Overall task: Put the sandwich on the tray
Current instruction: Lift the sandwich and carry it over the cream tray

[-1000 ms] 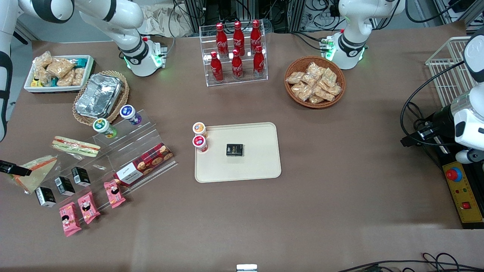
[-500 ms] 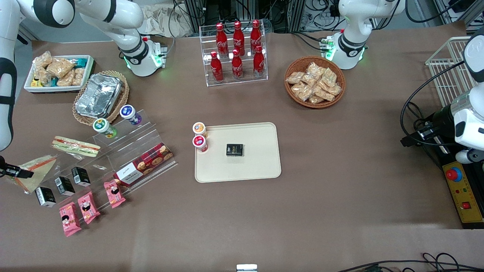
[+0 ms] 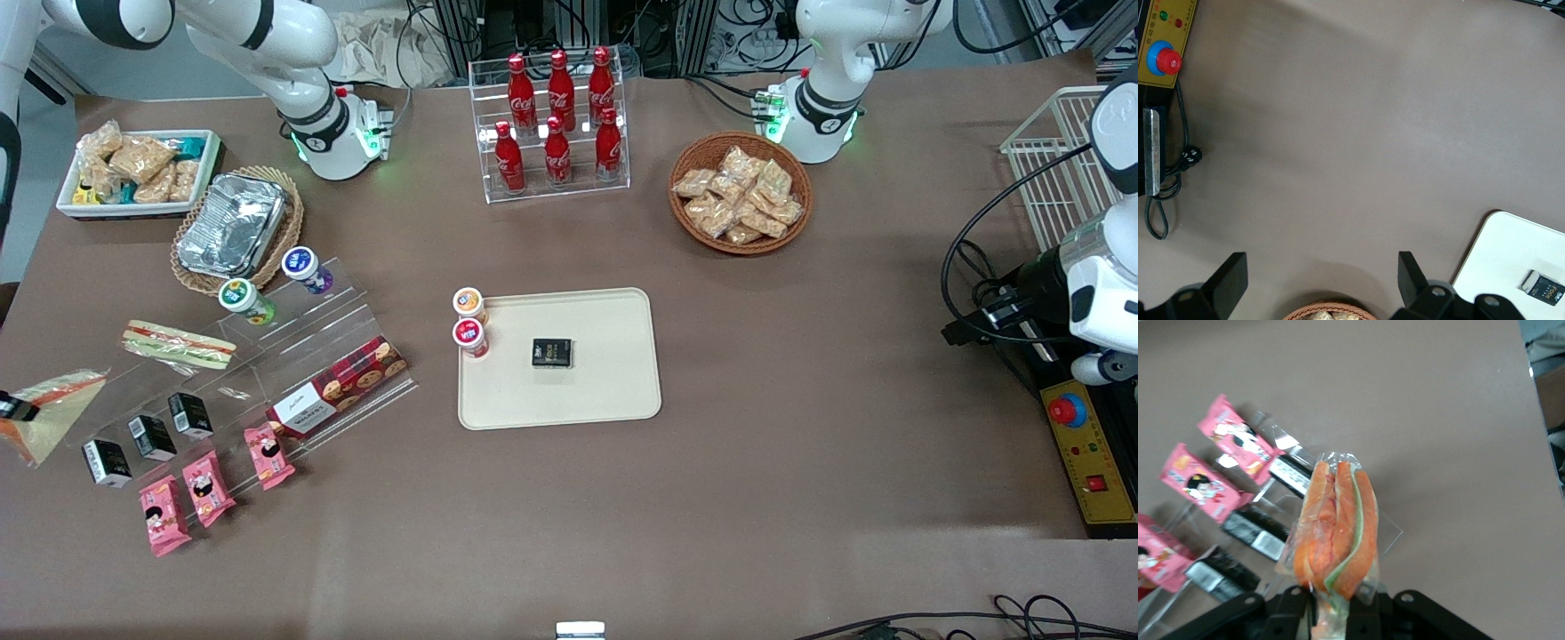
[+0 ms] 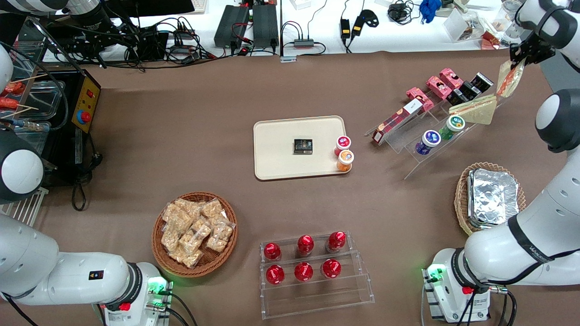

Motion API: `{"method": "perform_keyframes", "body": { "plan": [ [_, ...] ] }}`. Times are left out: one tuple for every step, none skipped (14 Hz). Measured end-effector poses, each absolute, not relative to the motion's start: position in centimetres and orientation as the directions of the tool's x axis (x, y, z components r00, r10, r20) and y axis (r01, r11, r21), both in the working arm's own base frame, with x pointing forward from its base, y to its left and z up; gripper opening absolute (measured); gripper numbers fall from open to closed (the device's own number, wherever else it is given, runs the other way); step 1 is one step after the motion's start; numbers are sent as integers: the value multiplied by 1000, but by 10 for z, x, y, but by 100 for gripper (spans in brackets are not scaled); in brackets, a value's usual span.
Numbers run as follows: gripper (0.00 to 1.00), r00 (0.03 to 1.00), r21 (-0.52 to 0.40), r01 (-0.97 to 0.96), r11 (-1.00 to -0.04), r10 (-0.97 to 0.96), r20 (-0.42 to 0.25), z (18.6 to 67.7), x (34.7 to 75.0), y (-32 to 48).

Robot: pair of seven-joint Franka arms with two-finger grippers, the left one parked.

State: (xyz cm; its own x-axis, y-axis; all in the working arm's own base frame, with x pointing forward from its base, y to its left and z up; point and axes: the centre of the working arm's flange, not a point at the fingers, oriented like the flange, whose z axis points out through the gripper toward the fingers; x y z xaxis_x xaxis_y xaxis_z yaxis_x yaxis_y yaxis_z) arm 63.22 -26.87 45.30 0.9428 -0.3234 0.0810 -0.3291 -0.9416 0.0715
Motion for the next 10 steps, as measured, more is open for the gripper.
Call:
{"method": "perform_keyframes", "body": {
  "plan": [
    [19,945,65,-322,-944,-316,83,467,631,-262],
    [17,948,59,-313,-948,-308,76,477,629,-254],
    [17,952,54,-303,-952,-299,68,485,629,-246],
    [16,956,50,-291,-955,-288,63,490,629,-238],
    [16,961,44,-272,-961,-269,59,497,631,-226],
    [16,968,36,-245,-969,-243,55,505,635,-211],
    [16,977,25,-204,-979,-203,59,517,639,-191],
    [16,985,11,-157,-988,-156,70,529,644,-167],
    [16,991,0,-100,-995,-100,89,542,649,-141],
    [16,993,-9,-31,-999,-32,110,555,652,-115]
  ]
}}
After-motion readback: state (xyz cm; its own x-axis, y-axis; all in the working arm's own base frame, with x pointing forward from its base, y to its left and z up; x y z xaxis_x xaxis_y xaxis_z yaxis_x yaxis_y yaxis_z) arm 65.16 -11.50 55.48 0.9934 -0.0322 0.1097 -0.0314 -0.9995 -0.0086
